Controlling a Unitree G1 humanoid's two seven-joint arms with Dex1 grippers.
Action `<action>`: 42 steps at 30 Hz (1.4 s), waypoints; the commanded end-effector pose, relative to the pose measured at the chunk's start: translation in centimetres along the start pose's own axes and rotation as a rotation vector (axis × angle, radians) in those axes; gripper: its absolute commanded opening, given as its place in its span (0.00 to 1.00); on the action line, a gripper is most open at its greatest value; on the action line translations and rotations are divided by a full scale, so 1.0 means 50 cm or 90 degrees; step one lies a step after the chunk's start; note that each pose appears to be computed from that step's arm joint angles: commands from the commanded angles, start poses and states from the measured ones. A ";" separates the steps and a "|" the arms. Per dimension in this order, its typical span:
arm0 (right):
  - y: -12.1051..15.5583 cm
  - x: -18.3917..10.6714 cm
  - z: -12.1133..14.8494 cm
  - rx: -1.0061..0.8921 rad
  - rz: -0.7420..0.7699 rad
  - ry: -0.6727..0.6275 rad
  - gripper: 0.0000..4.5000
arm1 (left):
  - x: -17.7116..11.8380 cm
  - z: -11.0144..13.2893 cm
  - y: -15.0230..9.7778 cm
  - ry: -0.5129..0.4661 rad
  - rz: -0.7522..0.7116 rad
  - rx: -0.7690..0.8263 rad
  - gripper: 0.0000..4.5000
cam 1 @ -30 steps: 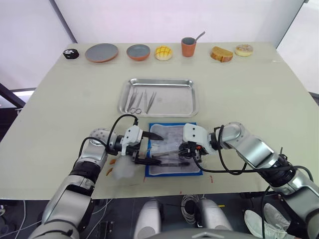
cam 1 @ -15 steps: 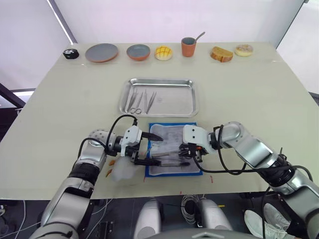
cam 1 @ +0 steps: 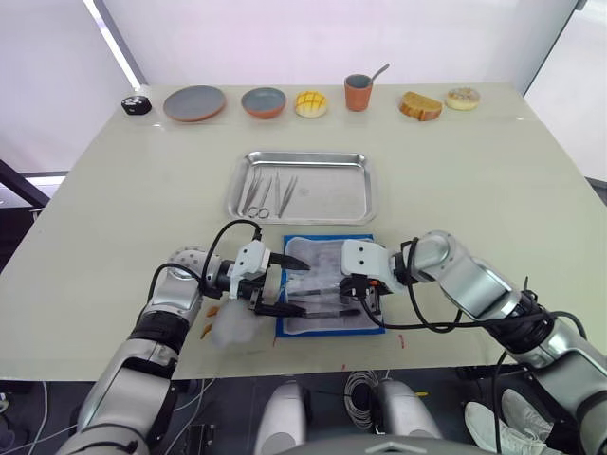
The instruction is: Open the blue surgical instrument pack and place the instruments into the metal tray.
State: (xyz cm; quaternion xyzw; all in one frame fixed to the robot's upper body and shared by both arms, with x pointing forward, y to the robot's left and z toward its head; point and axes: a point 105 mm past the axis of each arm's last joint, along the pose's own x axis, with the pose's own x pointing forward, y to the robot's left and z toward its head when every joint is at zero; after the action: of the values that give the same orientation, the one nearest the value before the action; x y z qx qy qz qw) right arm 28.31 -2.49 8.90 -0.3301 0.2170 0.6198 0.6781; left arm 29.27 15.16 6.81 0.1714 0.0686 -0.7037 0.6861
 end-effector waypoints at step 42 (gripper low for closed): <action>-0.039 -0.143 -0.037 -0.037 -0.046 0.205 0.02 | 0.002 -0.048 -0.022 0.045 -0.027 -0.039 1.00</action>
State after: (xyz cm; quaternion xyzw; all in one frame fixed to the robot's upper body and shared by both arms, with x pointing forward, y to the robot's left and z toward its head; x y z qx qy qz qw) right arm 28.79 -7.56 11.26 -0.4243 0.3166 0.5629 0.6347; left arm 29.58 15.10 6.65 0.1767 0.0638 -0.7003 0.6887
